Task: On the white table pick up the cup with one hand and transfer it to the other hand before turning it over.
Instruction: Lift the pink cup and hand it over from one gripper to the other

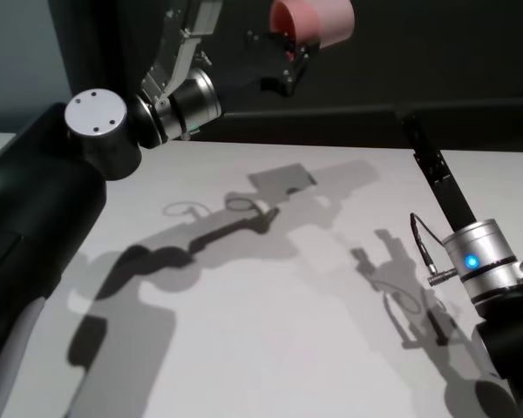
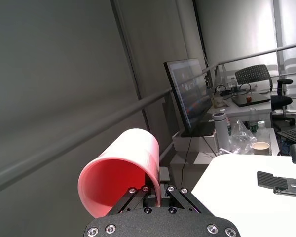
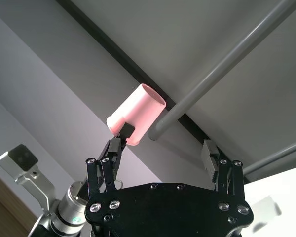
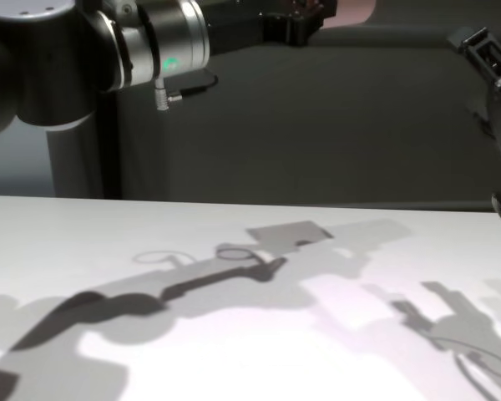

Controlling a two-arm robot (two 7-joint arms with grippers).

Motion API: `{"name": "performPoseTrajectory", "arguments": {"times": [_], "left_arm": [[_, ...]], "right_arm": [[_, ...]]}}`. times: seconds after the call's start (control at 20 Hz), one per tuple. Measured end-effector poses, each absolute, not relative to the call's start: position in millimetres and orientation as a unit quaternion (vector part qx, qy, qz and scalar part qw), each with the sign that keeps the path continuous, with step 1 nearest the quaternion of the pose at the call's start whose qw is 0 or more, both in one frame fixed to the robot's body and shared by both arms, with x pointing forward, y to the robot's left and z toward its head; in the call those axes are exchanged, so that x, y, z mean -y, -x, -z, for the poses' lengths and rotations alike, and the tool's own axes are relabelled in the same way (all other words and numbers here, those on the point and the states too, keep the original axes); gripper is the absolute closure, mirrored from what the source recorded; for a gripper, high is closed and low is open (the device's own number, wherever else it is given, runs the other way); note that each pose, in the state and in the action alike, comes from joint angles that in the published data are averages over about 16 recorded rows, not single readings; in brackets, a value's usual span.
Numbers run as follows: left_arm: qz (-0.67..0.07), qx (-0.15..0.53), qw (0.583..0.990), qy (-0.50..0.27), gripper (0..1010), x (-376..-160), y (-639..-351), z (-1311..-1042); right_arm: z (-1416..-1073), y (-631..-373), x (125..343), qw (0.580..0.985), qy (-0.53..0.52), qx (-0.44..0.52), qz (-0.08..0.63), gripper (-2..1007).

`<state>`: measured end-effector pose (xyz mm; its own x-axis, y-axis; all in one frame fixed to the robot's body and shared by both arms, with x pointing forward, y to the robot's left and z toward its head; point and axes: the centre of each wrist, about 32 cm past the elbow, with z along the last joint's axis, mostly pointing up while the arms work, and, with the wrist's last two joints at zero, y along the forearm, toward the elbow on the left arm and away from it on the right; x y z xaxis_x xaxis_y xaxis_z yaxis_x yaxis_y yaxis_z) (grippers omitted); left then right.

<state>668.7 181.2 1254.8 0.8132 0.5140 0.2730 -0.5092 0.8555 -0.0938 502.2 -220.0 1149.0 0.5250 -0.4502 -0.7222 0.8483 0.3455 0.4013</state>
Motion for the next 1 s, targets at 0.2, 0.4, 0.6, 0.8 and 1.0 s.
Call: {"name": "performPoseTrajectory", "arguments": {"times": [0.2,0.4,0.6,0.8,1.0], "left_arm": [[-0.269,0.146,0.952,0.008,959,-181.2,-668.7,-1254.8],[-0.269,0.146,0.952,0.008,959,-181.2,-668.7,-1254.8],[-0.269,0.146,0.952,0.008,959,-181.2,-668.7,-1254.8],[-0.269,0.146,0.952,0.008,959,-181.2,-668.7,-1254.8],[-0.269,0.146,0.952,0.008,959,-181.2,-668.7,-1254.8]], "right_arm": [[-1147.7,-519.4,218.5,0.773,-0.418,-0.281,0.386,3],[-1147.1,-536.9,215.2,0.767,-0.439,-0.302,0.358,3],[-1147.0,-553.6,210.4,0.762,-0.455,-0.319,0.333,3],[-1147.5,-568.0,204.7,0.761,-0.464,-0.33,0.311,3],[-1147.3,-581.0,199.2,0.761,-0.471,-0.337,0.293,3]]}}
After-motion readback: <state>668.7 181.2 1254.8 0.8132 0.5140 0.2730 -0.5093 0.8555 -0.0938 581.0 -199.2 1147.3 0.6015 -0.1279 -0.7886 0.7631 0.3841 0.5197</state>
